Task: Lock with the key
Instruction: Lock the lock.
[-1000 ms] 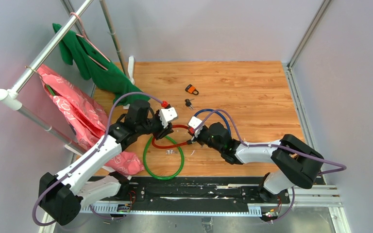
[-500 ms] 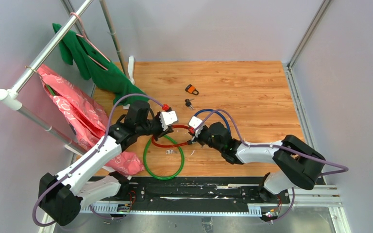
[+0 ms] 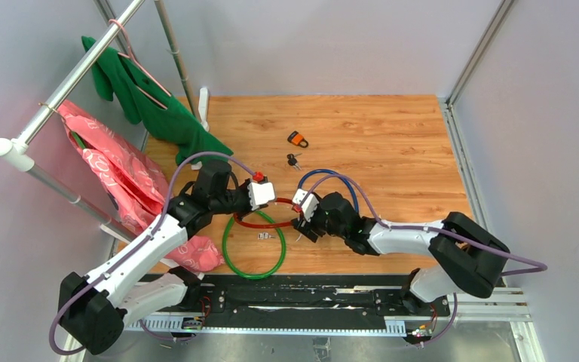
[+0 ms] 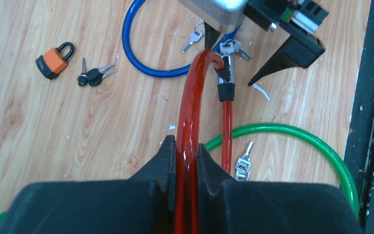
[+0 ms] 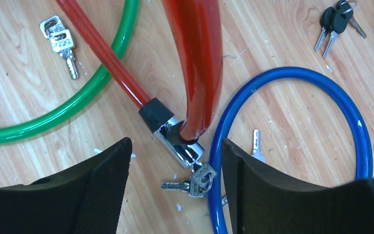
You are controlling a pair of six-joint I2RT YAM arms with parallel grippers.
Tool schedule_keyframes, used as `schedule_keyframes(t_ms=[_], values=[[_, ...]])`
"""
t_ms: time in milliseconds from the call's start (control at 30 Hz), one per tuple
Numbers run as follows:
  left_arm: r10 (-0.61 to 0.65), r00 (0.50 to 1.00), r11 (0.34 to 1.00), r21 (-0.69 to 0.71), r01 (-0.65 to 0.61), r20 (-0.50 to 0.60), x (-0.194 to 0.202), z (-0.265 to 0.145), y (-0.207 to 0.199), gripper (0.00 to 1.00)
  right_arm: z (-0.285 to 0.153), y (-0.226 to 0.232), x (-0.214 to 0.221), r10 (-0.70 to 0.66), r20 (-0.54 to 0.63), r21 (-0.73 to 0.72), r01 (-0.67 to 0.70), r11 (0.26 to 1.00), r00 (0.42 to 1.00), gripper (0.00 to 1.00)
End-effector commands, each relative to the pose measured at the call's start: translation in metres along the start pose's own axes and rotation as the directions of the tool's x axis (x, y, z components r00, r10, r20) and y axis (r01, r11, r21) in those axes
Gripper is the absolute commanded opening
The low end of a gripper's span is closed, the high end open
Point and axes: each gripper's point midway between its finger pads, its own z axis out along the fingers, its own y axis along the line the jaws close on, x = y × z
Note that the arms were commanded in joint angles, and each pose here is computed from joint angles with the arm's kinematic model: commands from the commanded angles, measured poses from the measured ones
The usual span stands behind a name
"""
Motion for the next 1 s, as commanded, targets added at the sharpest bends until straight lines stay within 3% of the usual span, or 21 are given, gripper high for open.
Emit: schedule_keyframes(t_ms=[0, 367, 567, 733, 967], values=[[0.063, 0.997, 0.997, 0.051, -0.06, -0.046, 0.016, -0.003, -0.012, 0.0, -0.013, 0.005, -0.012, 0.01, 0.008, -0.043, -0.01, 0.999, 1.0, 0.71], [0.134, 0.99, 0.988, 0.086, -0.13, -0.05, 0.019, -0.005, -0.016, 0.0, -0.044, 0.019, -0.039, 0.079, 0.029, -0.204, -0.072, 0.976, 0.996, 0.74], [0.135, 0.99, 0.987, 0.092, -0.13, -0.047, 0.019, -0.005, -0.018, 0.0, -0.06, 0.015, -0.056, 0.205, 0.081, -0.283, -0.175, 0.943, 0.975, 0.74], [0.139, 0.989, 0.986, 0.097, -0.134, -0.043, 0.018, -0.005, -0.018, 0.0, -0.075, -0.011, -0.061, 0.361, 0.102, -0.259, -0.325, 0.909, 0.927, 0.73], [0.146, 0.988, 0.984, 0.105, -0.141, -0.04, 0.018, -0.006, -0.019, 0.0, -0.085, -0.043, -0.029, 0.601, 0.046, -0.134, -0.591, 0.795, 0.798, 0.69]])
